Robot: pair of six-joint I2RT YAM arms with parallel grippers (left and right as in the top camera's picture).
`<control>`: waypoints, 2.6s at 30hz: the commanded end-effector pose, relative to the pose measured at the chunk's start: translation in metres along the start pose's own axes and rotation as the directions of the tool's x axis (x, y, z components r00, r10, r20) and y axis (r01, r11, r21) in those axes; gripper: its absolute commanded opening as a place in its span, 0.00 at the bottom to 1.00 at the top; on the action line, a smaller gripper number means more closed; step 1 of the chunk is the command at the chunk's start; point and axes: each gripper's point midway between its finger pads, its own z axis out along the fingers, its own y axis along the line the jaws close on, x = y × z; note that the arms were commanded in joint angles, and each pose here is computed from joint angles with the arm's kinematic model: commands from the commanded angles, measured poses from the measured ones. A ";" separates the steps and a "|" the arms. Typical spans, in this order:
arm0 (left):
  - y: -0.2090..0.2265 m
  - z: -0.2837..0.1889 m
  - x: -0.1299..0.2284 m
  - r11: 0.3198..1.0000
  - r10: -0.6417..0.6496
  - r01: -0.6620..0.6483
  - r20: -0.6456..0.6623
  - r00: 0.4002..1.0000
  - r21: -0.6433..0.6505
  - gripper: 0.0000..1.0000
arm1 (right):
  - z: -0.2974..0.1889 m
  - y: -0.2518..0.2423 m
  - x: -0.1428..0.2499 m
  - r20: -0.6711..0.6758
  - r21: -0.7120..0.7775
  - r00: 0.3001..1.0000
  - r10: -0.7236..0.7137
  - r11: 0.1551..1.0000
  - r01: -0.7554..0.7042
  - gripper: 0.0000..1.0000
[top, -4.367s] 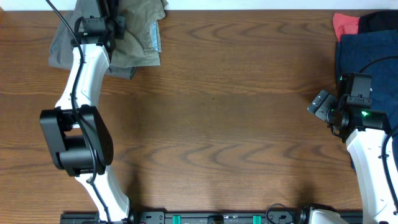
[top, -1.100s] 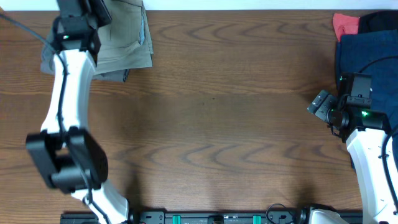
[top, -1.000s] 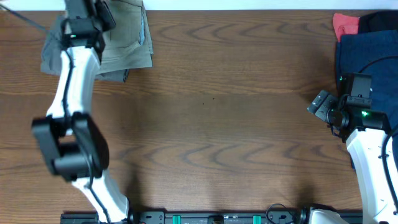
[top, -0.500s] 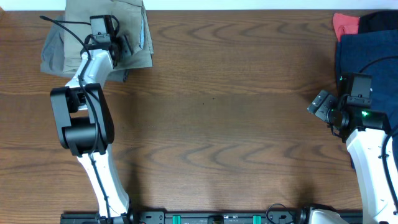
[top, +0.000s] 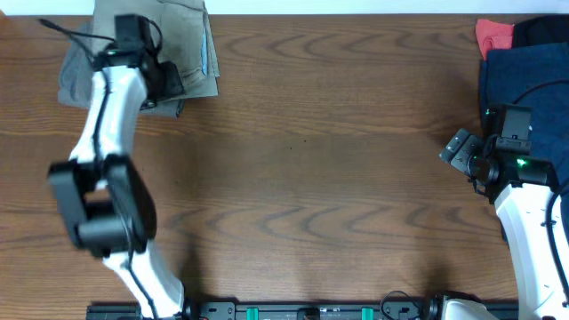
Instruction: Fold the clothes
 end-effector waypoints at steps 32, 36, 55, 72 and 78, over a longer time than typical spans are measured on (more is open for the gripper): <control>-0.050 -0.238 0.209 0.962 0.164 -0.046 -0.437 0.885 0.269 0.98 | -0.001 0.000 -0.001 0.011 0.008 1.000 -0.019 1.000 0.019 0.99; -0.052 -0.235 0.213 0.961 0.178 -0.056 -0.448 0.876 0.271 0.98 | -0.001 0.000 -0.001 0.011 0.008 1.000 -0.019 1.000 0.019 0.99; -0.052 -0.219 0.226 0.749 0.379 -0.576 0.501 0.778 0.327 0.98 | -0.001 0.000 -0.001 0.011 0.009 1.000 -0.018 1.000 0.018 0.99; -0.021 -0.190 0.218 0.812 0.224 -0.573 0.847 0.482 0.112 0.98 | -0.001 0.000 -0.001 0.011 0.008 1.000 -0.019 1.000 0.019 0.99; -0.018 -0.164 0.214 0.822 0.211 -0.562 0.868 0.450 0.091 0.98 | -0.001 0.000 -0.001 0.011 0.008 1.000 -0.019 1.000 0.019 0.99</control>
